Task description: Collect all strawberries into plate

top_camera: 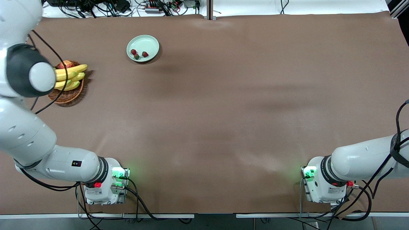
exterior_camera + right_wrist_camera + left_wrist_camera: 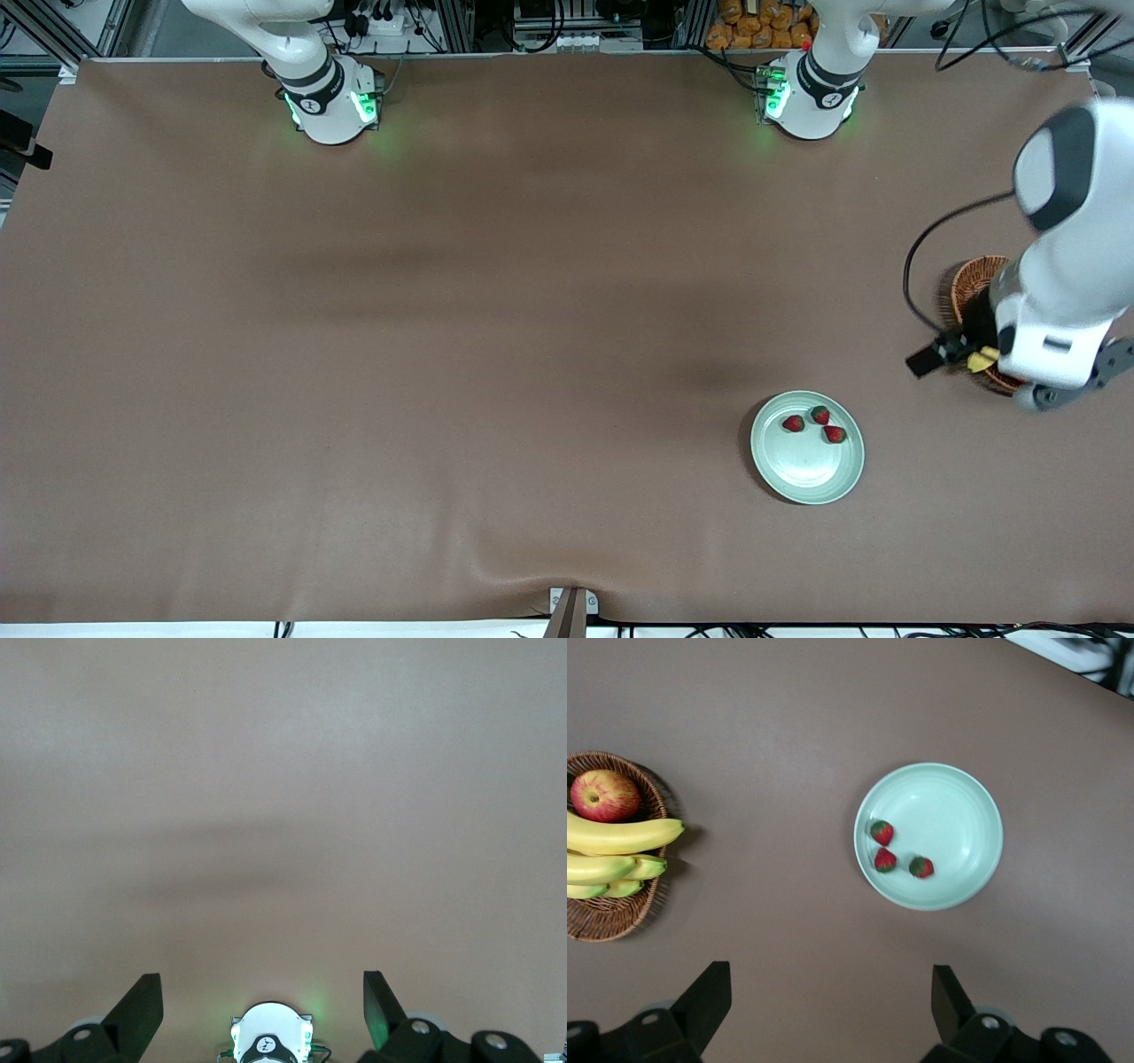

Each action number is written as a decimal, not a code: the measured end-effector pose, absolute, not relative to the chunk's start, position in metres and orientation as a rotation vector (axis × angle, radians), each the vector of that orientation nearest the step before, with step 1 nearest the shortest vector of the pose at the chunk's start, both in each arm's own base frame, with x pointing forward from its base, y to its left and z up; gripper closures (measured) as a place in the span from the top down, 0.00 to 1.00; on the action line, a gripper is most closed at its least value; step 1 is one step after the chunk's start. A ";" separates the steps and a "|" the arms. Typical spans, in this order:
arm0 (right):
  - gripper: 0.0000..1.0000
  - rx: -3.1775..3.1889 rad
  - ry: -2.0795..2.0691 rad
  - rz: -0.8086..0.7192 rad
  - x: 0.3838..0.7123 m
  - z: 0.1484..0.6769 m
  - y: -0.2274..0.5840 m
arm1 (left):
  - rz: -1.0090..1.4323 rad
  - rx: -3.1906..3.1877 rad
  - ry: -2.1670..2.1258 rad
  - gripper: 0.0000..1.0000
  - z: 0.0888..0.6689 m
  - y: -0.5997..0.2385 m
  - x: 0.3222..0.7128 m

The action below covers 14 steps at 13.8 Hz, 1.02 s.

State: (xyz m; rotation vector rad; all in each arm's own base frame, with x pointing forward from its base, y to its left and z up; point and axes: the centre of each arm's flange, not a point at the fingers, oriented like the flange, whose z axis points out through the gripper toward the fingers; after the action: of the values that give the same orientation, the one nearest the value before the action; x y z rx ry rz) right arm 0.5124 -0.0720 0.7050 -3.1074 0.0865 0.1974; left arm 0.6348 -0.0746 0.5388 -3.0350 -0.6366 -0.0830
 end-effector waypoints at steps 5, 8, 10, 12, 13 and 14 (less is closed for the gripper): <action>1.00 -3.098 0.050 0.195 0.514 0.705 -0.061 | -0.014 -3.099 -0.280 1.00 0.596 -0.067 0.567; 1.00 -3.089 0.047 0.194 0.514 0.705 -0.060 | 0.033 -3.106 -0.074 1.00 0.603 -0.049 0.556; 1.00 -3.087 0.046 0.197 0.515 0.704 -0.060 | 0.078 -3.105 0.041 1.00 0.609 -0.042 0.547; 1.00 -3.086 0.046 0.199 0.515 0.704 -0.060 | 0.102 -3.102 0.129 1.00 0.622 -0.042 0.536; 1.00 -3.086 0.046 0.200 0.515 0.704 -0.060 | 0.097 -3.102 0.159 1.00 0.631 -0.044 0.532; 1.00 -3.086 0.045 0.200 0.515 0.704 -0.059 | 0.078 -3.102 0.177 1.00 0.643 -0.047 0.526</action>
State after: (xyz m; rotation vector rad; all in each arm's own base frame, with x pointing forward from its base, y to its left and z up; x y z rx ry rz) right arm 0.5148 -0.0595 0.7039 -3.0857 0.0455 0.1996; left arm 0.5261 -0.0472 0.6433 -3.1016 0.1773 0.0784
